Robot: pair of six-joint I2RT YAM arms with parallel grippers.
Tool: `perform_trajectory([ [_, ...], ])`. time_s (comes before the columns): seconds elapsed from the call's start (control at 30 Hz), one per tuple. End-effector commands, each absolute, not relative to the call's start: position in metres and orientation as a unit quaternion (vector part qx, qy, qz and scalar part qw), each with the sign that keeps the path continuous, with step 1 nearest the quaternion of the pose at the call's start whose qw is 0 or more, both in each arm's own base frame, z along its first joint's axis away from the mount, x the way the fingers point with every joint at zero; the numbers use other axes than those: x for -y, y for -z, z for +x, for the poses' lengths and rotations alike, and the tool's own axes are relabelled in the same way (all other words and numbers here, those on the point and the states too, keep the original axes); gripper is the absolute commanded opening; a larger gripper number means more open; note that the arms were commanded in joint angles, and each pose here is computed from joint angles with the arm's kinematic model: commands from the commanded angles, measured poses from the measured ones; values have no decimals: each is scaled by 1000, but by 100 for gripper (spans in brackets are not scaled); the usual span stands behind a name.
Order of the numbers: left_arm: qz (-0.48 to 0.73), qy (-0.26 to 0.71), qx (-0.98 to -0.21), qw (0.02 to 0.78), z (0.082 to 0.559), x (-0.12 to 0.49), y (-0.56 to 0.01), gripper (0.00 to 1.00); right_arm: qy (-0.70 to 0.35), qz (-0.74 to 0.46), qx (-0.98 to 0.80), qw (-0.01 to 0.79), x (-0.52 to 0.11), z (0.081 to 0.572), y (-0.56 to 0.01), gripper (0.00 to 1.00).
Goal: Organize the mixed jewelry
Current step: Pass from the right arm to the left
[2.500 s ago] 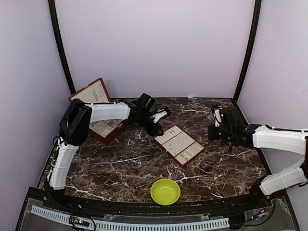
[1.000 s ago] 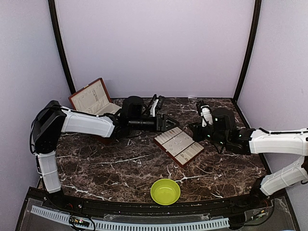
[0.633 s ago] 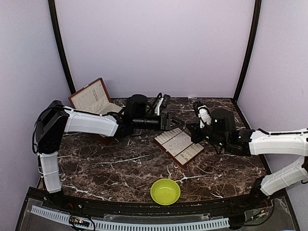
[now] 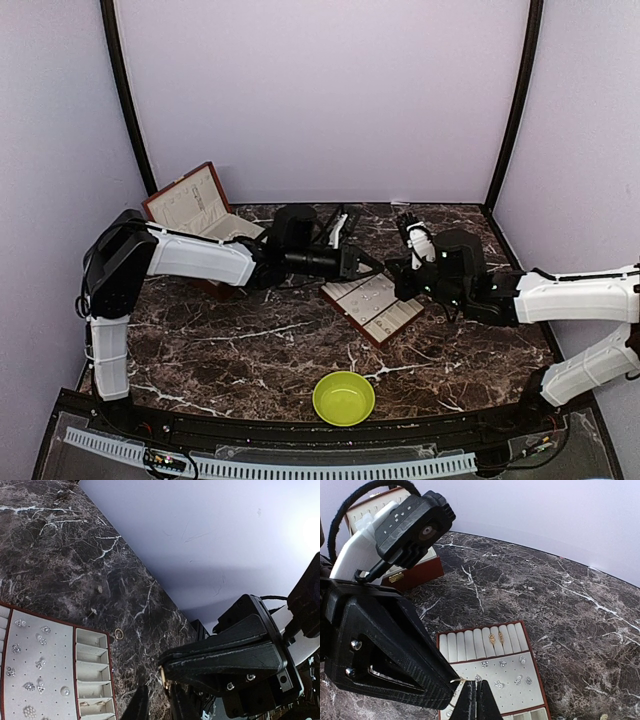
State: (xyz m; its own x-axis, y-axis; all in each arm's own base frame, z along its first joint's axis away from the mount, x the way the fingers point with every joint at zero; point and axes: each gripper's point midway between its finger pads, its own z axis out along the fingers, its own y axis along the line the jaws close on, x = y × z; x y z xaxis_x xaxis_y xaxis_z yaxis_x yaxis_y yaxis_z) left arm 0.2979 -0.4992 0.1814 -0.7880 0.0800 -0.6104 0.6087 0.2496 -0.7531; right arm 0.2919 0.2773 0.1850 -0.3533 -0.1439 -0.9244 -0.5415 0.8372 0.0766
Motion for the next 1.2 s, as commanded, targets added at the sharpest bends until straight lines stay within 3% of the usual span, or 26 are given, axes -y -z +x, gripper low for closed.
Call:
perform_trajectory([
  [0.0,238,582,-741,237,294,505,-196,17,-194,-212,-787,546,-286,295,-200,0],
  [0.27,242,586,-736,237,293,505,-197,0,-192,-212,-786,548,-285,294,-200,0],
  [0.4,251,595,-725,240,291,507,-202,0,-201,-207,-777,560,-280,289,-211,0],
  [0.63,269,586,-723,247,288,505,-204,0,-217,-195,-765,574,-264,276,-226,39],
  [0.77,293,568,-725,258,285,499,-208,0,-248,-194,-764,564,-260,270,-229,55],
  [0.97,367,548,-707,256,270,482,-213,0,-363,-229,-749,504,-269,252,-235,67],
  [1.17,431,561,-658,258,254,454,-234,0,-471,-260,-722,435,-273,232,-246,70],
])
